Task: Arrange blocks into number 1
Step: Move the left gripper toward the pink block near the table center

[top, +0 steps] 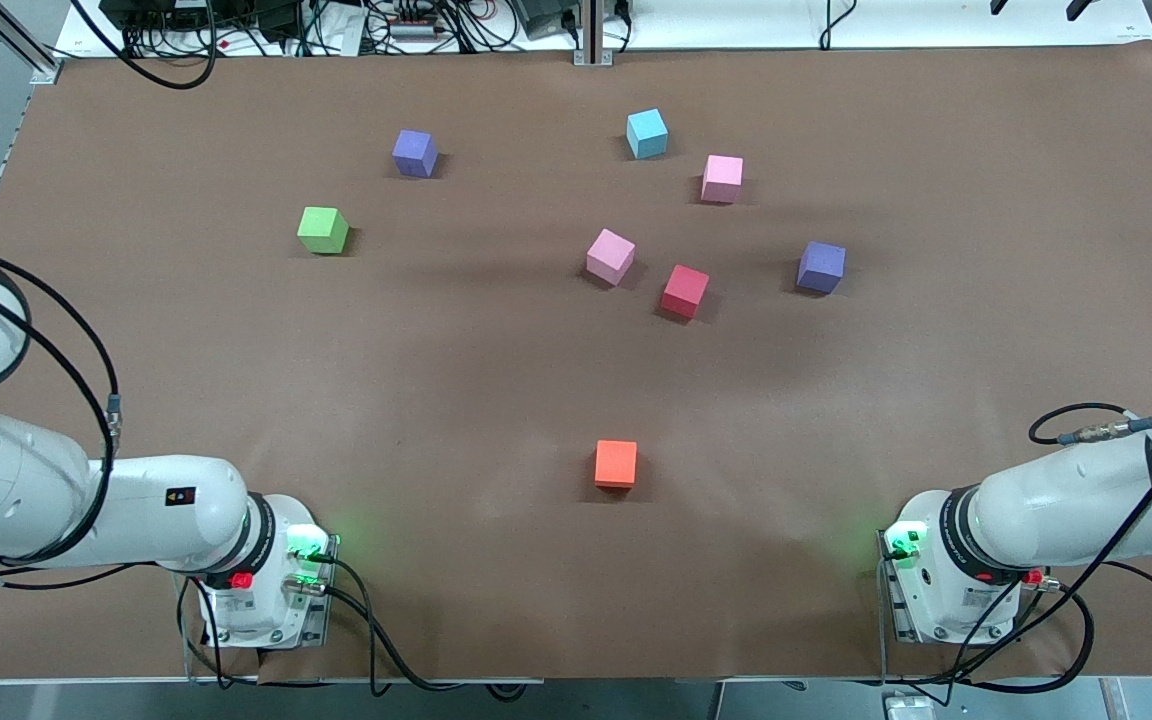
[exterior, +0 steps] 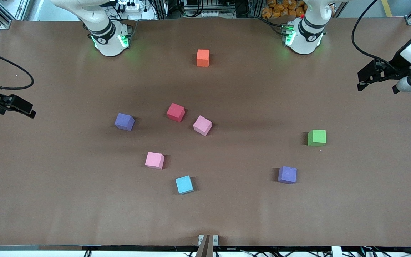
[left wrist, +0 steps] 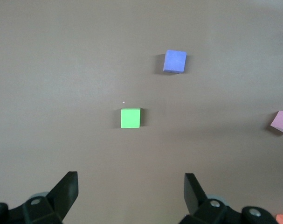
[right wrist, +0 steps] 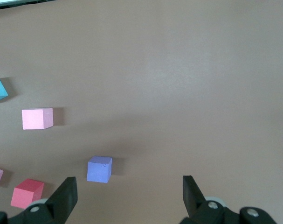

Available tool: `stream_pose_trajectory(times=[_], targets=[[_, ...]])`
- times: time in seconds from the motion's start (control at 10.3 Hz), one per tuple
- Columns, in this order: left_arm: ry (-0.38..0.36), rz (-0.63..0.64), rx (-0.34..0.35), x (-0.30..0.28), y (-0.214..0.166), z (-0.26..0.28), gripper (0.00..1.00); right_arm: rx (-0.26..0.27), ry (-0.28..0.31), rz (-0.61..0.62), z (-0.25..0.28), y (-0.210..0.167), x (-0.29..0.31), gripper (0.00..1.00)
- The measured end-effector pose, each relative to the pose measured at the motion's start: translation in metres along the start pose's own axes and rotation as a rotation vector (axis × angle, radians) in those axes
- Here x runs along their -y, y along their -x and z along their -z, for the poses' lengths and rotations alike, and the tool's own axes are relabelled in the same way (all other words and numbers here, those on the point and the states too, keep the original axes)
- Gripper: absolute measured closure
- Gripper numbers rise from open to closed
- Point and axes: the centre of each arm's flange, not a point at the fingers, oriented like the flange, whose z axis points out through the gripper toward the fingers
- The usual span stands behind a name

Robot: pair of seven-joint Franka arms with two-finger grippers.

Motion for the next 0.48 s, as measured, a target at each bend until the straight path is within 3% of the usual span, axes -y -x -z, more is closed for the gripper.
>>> stream_pose_trajectory(times=[0.48], targets=[[0.010,-0.026,0.030,-0.020,-0.002,-0.014,0.00,0.004,0.000,0.000,-0.002,-0.001,0.000,0.00]])
